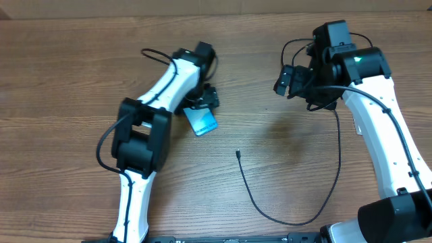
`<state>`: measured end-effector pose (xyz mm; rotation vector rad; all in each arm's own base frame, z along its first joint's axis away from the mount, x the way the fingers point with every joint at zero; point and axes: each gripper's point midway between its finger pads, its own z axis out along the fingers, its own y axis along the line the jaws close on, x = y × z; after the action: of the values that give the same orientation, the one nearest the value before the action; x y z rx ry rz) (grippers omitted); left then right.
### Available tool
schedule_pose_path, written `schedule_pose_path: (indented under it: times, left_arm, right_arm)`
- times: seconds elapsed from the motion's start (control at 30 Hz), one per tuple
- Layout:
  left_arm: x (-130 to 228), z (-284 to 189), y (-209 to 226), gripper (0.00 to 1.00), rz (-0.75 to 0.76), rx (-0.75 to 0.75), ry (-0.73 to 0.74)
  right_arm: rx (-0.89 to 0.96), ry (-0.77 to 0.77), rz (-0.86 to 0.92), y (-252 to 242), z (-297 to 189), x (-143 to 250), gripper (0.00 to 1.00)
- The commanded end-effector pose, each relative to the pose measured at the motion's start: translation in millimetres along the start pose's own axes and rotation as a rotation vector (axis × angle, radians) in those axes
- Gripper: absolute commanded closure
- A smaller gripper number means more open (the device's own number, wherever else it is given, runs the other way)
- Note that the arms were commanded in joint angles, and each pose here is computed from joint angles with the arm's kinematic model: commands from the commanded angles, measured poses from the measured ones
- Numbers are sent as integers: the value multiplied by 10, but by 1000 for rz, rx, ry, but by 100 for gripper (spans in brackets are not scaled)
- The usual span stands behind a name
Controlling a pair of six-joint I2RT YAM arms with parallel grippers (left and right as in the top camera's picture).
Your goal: Plug charger to phone and switch on socket
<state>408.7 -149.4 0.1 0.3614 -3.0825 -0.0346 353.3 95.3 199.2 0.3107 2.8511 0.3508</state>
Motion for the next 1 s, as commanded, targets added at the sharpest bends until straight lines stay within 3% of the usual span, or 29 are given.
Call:
schedule_pose_path:
  times: [0.0,0.07,0.33,0.47,0.53,0.77,0.87,0.9,0.97]
  left_arm:
    - [-26,376,599,5,-23,-124,96]
    - [-21,373,668,0,-47,-112,120]
    - [46,379,452,0,-56,-87,113]
    - [121,391,-5,4,36,39,107]
    - [218,387,-285,3,152,95,100]
    - [377,393,-433,0,228,53,89]
    - [389,393,-399,17,224,45,99]
    - [389,393,-378,18,223,36,100]
    - [394,393,-354,8,265,26,101]
  right_arm:
    - [-3,36,-36,105,108,125,0]
    - [-4,52,-59,160,179,201,0]
    - [14,105,-104,166,561,464,0]
    - [13,105,-108,159,590,470,0]
    - [8,96,-110,172,592,448,0]
    - [4,89,-110,183,594,432,0]
    - [5,91,-106,181,593,437,0]
    - [4,95,-99,181,593,446,0]
    - [6,99,-97,177,592,456,0]
